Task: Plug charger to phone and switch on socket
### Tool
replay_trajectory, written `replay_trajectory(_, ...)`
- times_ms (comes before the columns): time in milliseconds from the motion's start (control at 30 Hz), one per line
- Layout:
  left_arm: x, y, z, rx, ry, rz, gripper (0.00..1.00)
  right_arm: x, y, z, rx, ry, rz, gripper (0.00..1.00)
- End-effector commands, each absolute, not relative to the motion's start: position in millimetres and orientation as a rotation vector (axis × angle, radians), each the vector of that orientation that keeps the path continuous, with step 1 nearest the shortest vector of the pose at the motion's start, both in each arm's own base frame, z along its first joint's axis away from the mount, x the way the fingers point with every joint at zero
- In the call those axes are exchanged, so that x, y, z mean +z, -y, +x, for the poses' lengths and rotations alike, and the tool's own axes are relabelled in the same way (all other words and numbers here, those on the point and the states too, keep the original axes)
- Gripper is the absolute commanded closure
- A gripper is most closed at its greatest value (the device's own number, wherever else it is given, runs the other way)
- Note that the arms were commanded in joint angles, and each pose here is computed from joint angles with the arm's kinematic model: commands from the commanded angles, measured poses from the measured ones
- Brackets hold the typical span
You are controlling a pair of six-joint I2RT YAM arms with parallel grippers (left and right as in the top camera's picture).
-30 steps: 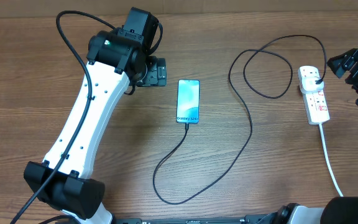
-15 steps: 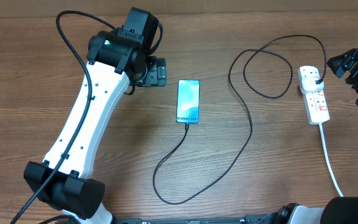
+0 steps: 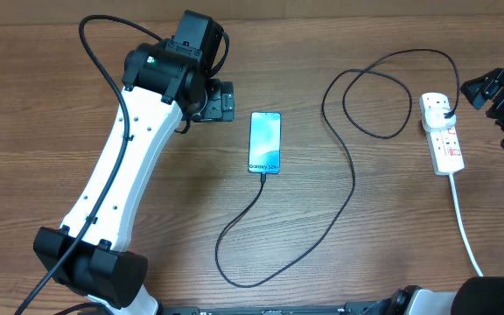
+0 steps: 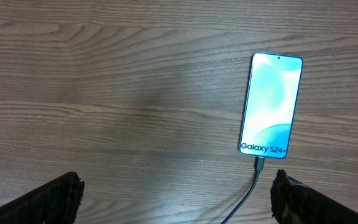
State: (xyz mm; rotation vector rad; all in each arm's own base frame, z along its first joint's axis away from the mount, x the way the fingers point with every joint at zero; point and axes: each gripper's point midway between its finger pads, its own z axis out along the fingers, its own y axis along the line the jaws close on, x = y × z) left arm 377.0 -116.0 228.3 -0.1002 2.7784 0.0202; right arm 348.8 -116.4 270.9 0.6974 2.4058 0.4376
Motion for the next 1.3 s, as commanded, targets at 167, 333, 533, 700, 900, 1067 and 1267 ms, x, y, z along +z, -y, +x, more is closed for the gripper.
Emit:
replay_trajectory(167, 230.9, 113.1, 379.8, 0.037, -2.767, -0.088, 0.00, 274.4, 116.1, 351.1, 0.436, -2.398, 0.690, 0.00)
replay_trajectory(333, 230.9, 113.0, 379.6, 0.038, -2.767, -0.088, 0.00, 274.5, 116.1, 351.0, 0.436, -2.398, 0.690, 0.00)
replay_trajectory(533, 231.1, 113.1, 379.7, 0.038, -2.766, -0.088, 0.00, 274.4, 116.1, 351.1, 0.436, -2.398, 0.690, 0.00)
replay_trajectory(700, 233.1, 113.3, 382.3, 0.036, -2.751, -0.089, 0.00, 274.4, 116.1, 351.1, 0.436, -2.398, 0.690, 0.00)
replay_trajectory(900, 247.6, 114.8, 405.4, 0.019, -2.616, -0.113, 0.00, 274.4, 116.1, 351.1, 0.436, -2.398, 0.690, 0.00)
replay_trajectory(1067, 255.7, 115.2, 407.4, -0.020, -2.540, -0.122, 0.01, 274.4, 116.1, 351.1, 0.436, -2.398, 0.690, 0.00)
replay_trajectory(1267, 261.2, 109.7, 395.2, -0.057, -2.458, -0.132, 0.00, 274.4, 116.1, 351.1, 0.436, -2.398, 0.690, 0.00)
